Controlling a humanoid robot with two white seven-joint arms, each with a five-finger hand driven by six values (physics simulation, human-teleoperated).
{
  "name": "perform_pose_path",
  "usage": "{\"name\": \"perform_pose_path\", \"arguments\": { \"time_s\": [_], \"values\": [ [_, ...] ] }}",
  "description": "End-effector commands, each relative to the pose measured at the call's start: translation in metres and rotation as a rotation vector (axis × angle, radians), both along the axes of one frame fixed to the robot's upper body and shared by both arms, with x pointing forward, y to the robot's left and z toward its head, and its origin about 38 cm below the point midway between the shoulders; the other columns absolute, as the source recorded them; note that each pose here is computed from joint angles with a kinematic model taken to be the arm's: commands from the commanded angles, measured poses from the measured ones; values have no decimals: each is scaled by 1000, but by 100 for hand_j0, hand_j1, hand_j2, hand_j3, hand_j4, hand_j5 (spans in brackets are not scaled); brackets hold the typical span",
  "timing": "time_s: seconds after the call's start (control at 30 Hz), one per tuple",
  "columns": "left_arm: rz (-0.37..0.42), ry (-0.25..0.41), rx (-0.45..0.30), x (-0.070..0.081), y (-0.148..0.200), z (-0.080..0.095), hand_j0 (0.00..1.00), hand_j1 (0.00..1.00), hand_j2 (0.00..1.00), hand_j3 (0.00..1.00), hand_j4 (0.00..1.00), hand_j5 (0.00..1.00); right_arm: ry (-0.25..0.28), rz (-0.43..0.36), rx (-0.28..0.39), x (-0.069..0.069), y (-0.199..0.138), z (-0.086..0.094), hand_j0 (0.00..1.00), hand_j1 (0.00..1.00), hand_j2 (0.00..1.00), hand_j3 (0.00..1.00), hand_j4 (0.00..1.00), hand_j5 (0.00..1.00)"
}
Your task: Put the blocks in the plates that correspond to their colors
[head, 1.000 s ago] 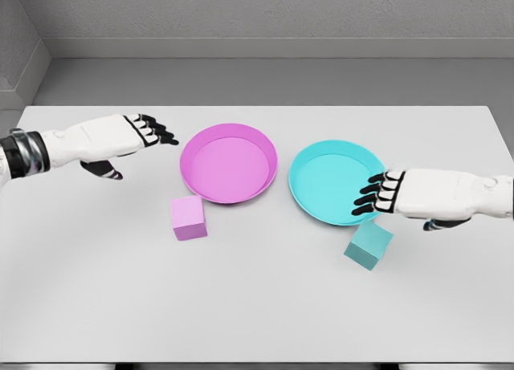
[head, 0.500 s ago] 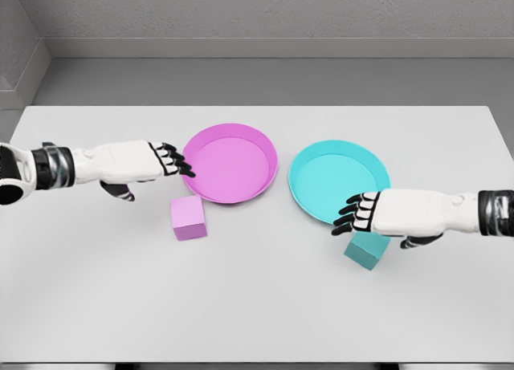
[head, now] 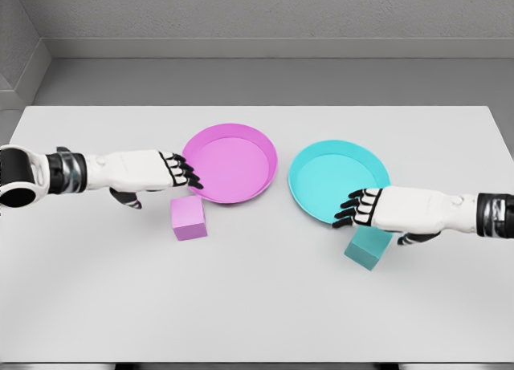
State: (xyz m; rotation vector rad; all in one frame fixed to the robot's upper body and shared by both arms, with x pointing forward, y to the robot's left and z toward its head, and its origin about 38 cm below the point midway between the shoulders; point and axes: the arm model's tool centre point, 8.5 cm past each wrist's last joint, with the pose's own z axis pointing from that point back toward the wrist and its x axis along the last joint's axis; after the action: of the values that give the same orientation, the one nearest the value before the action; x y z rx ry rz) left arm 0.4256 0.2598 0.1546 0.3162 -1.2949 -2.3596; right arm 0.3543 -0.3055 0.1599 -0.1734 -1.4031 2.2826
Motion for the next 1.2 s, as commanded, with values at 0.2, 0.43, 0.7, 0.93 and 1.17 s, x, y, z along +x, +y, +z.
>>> {"name": "perform_pose_path", "arguments": {
  "time_s": [0.2,0.43,0.7,0.93,1.17],
  "values": [
    [-30,35,9,-6,-11,-14,100,100,100,100,100,100,-49,-14,37,0,-6,-3,99,99,99,99,99,99],
    [-53,39,9,-7,-21,-17,100,100,100,100,100,100,-12,-6,26,-11,-6,-21,99,99,99,99,99,99],
    [-54,45,12,-7,-22,-19,100,100,100,100,100,100,9,-30,16,-6,-8,-37,99,99,99,99,99,99],
    [-60,44,12,-6,-27,-21,100,100,100,100,100,100,26,-45,13,-4,-8,-48,99,99,99,99,99,99],
    [-58,58,21,-6,-27,-27,100,100,100,100,100,100,33,-71,6,4,-11,-57,99,99,99,99,99,99]
  ]
}}
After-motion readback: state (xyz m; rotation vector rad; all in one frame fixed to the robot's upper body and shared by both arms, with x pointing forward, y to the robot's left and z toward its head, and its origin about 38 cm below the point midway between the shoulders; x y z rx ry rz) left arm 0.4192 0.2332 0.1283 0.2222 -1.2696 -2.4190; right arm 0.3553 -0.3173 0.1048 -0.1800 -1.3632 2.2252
